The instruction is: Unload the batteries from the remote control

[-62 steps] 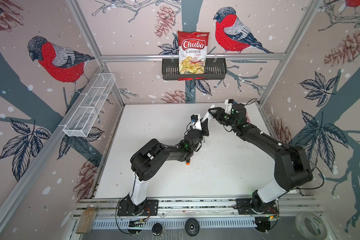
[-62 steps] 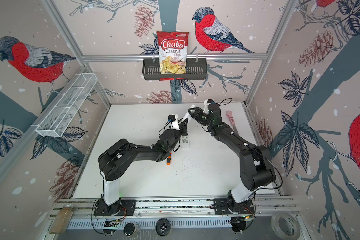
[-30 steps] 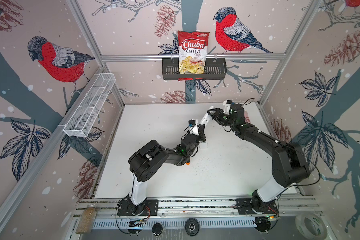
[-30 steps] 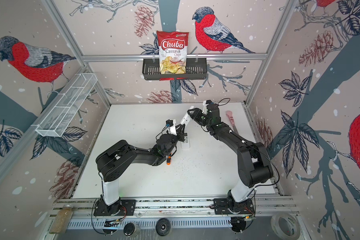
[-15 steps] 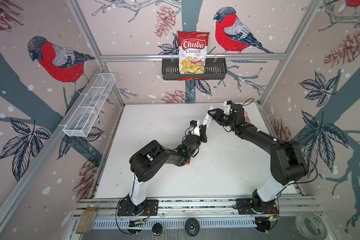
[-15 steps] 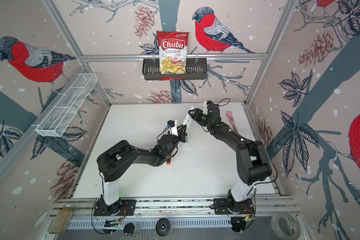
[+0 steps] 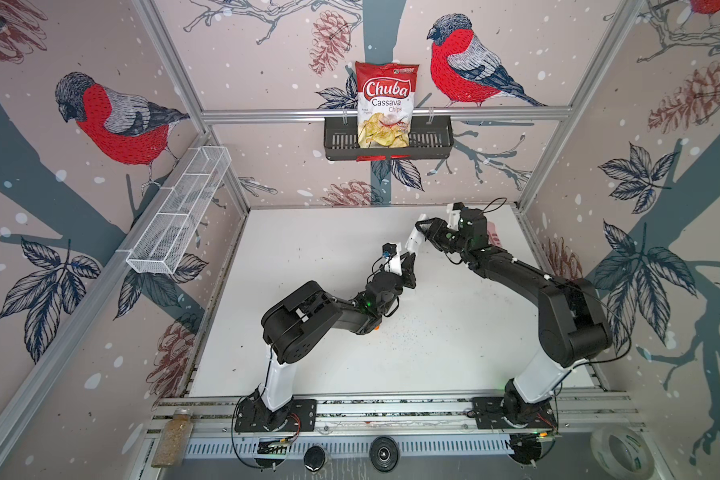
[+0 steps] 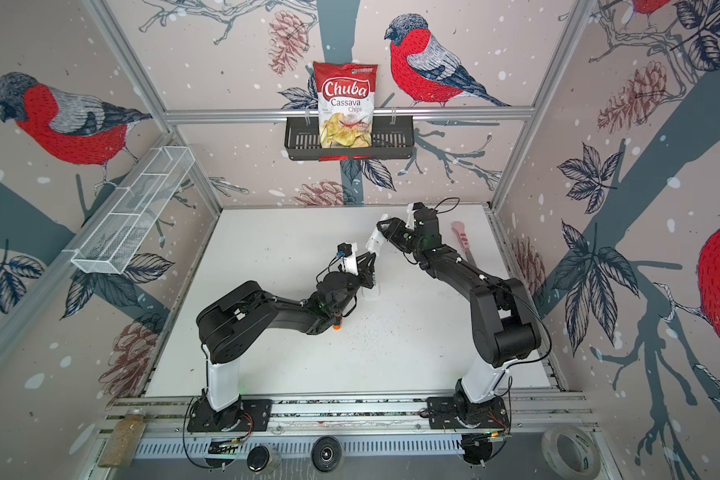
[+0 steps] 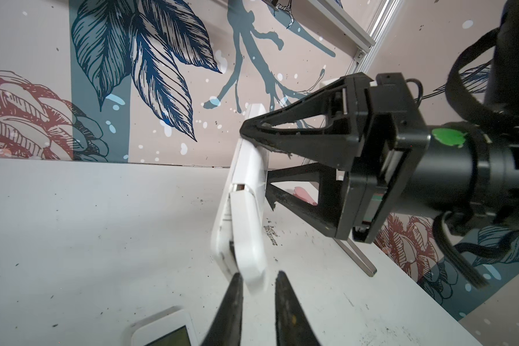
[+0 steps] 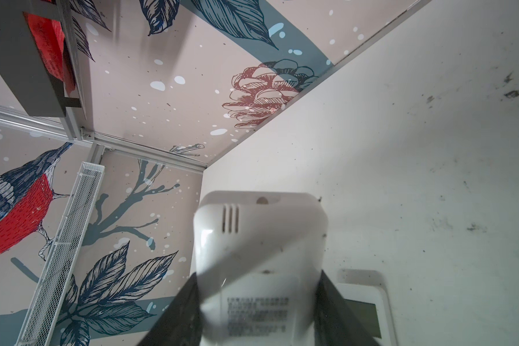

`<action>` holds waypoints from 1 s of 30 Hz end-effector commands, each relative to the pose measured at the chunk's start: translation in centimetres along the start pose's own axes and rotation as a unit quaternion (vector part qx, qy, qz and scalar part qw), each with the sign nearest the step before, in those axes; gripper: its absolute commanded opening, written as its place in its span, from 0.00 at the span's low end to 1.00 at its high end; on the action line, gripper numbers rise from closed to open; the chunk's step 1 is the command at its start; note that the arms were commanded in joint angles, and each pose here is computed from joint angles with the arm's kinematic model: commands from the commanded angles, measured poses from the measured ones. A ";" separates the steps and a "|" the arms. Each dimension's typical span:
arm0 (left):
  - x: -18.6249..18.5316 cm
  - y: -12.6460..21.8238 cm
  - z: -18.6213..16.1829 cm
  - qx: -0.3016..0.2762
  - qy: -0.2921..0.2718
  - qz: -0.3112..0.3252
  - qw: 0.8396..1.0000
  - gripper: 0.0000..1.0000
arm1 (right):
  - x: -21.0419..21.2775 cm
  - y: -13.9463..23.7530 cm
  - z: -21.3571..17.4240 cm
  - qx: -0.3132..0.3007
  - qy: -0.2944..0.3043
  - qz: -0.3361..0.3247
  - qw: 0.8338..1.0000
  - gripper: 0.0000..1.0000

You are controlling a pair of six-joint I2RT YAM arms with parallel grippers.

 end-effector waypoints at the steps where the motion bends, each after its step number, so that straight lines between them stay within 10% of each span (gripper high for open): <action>1: -0.5 -0.3 0.8 -0.024 0.003 -0.009 1.000 0.21 | 0.5 -0.2 0.4 -0.009 0.010 0.017 1.000 0.30; 30: -2.4 -0.4 1.2 -0.016 0.012 -0.063 0.998 0.11 | -0.7 -1.0 0.4 0.000 0.009 0.003 1.000 0.29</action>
Point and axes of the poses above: each gripper's point midway between its finger pads, its own y axis back along the fingers, its own x axis along the line the jaws close on, z = x × y, the point moved 10 cm from there along y, back along the fingers
